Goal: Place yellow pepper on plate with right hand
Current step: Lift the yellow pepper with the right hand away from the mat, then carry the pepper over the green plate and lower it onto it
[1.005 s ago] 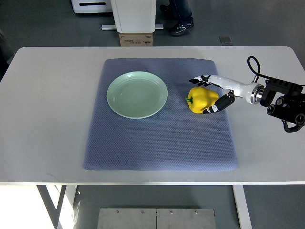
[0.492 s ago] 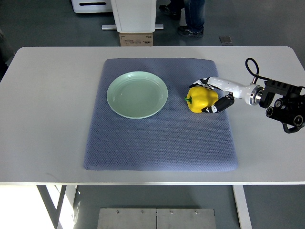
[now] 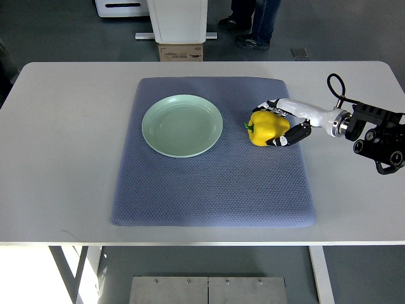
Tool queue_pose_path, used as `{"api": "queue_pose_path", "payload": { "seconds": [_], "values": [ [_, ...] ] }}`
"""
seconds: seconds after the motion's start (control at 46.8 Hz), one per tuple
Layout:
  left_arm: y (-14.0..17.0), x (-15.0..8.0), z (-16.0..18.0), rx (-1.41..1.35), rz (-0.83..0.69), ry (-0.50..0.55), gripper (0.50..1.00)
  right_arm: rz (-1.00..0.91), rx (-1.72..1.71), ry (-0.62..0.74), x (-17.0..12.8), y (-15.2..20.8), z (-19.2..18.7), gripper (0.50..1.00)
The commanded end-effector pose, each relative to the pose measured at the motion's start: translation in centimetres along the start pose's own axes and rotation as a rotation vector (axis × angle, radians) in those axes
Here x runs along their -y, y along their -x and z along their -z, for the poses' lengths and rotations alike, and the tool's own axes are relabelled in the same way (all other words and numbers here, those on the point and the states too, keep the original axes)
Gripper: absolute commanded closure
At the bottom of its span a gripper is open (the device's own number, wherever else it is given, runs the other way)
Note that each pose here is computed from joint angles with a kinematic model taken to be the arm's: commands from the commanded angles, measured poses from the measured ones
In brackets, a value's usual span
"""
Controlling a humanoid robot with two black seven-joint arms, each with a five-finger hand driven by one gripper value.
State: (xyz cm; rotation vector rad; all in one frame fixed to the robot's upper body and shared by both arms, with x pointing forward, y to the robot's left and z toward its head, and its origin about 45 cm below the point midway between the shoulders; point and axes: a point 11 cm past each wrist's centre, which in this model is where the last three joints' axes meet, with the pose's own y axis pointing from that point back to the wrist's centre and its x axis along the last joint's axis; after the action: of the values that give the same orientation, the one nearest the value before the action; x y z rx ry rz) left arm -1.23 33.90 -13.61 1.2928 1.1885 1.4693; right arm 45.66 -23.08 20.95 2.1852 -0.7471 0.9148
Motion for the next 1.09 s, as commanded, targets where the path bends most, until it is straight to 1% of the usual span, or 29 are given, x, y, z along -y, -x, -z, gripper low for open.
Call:
{"api": "queue_pose_path", "payload": {
  "seconds": [0.0,0.214,0.385,0.534,0.641,0.748,0.834,0.962,1.069],
  "values": [
    [0.0,0.0,0.0,0.000,0.000,0.001,0.500,-0.008,-0.002,-0.004,0.0,-0.4,0.2,1.000],
    [0.0,0.0,0.1,0.000,0.000,-0.001,0.500,-0.046,-0.024,-0.018,0.0,-3.3,1.2,1.000],
    [0.0,0.0,0.1,0.000,0.000,-0.001,0.500,-0.081,-0.058,-0.031,-0.7,-7.4,2.6,1.000],
    [0.0,0.0,0.1,0.000,0.000,-0.001,0.500,-0.101,-0.080,-0.058,-1.3,-11.3,4.8,1.000],
    [0.0,0.0,0.1,0.000,0.000,-0.001,0.500,-0.099,-0.090,-0.084,-1.2,-13.0,6.5,1.000],
    [0.0,0.0,0.1,0.000,0.000,-0.001,0.500,-0.097,-0.103,-0.103,-0.8,-13.5,7.6,1.000],
    [0.0,0.0,0.0,0.000,0.000,0.001,0.500,-0.088,-0.106,-0.116,-0.3,-13.2,8.2,1.000],
    [0.0,0.0,0.0,0.000,0.000,0.001,0.500,-0.045,-0.109,-0.160,1.8,-11.4,10.2,1.000],
    [0.0,0.0,0.1,0.000,0.000,-0.001,0.500,-0.030,-0.096,-0.192,2.9,-10.3,11.4,1.000]
  ]
}}
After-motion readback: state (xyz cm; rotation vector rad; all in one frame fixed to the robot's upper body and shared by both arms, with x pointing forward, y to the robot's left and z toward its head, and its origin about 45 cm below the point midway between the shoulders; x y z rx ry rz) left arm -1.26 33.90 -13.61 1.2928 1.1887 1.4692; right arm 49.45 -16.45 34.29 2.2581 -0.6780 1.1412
